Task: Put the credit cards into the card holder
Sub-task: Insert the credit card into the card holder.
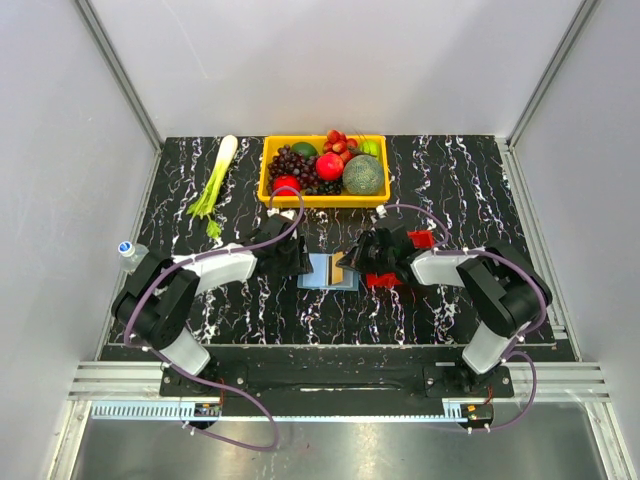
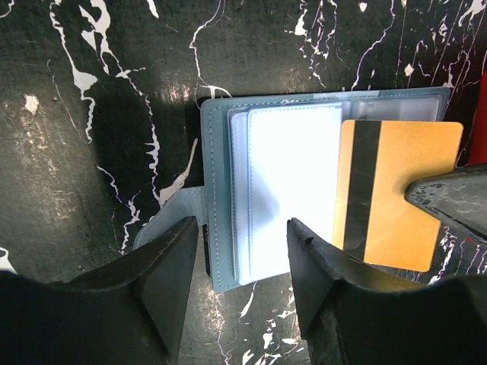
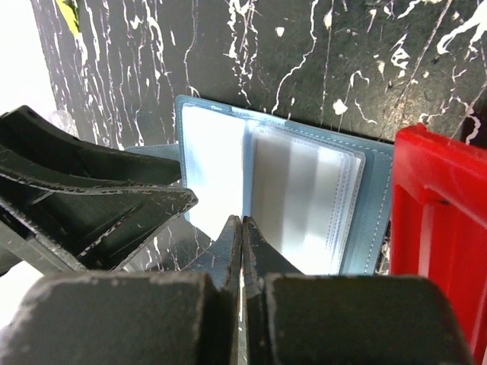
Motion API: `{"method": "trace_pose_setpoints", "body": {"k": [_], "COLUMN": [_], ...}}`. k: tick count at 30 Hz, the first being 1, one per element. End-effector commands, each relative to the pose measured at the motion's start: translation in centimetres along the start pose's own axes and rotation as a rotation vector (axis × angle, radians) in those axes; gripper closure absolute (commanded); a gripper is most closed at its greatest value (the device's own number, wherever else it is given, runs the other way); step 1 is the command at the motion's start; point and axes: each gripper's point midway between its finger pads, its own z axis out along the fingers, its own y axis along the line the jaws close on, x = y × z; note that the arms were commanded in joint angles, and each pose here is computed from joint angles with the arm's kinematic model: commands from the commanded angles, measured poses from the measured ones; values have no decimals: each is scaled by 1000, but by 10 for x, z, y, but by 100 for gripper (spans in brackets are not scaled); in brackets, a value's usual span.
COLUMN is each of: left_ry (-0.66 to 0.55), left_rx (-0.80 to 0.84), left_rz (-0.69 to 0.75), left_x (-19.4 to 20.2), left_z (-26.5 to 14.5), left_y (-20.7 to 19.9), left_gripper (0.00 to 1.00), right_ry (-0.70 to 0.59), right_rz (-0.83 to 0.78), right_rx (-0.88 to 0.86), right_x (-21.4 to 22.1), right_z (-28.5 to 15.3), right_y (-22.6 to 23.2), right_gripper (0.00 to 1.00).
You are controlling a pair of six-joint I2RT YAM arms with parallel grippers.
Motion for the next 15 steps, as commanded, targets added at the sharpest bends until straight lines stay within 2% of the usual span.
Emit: {"method": "trace_pose_setpoints", "body": {"k": [1, 6, 10, 15], "left_ry": [18, 27, 50, 71], "left_rx": [27, 24, 31, 58], "left_rz": [-6, -5, -6, -4], "left_x": [2, 4, 11, 15], "left_z": [7, 9, 13, 16], "left_y": [-3, -2, -2, -5], "left_gripper": [46, 47, 52, 75], "right_ry": [20, 21, 49, 94], "right_rz": [-13, 2, 2, 24], "right_rx": [-51, 14, 8, -36], "right_x": [-2, 2, 6, 14], "right_z": [11, 14, 20, 25], "right_y": [14, -4, -6, -2], "right_gripper": [100, 100, 100, 100]}}
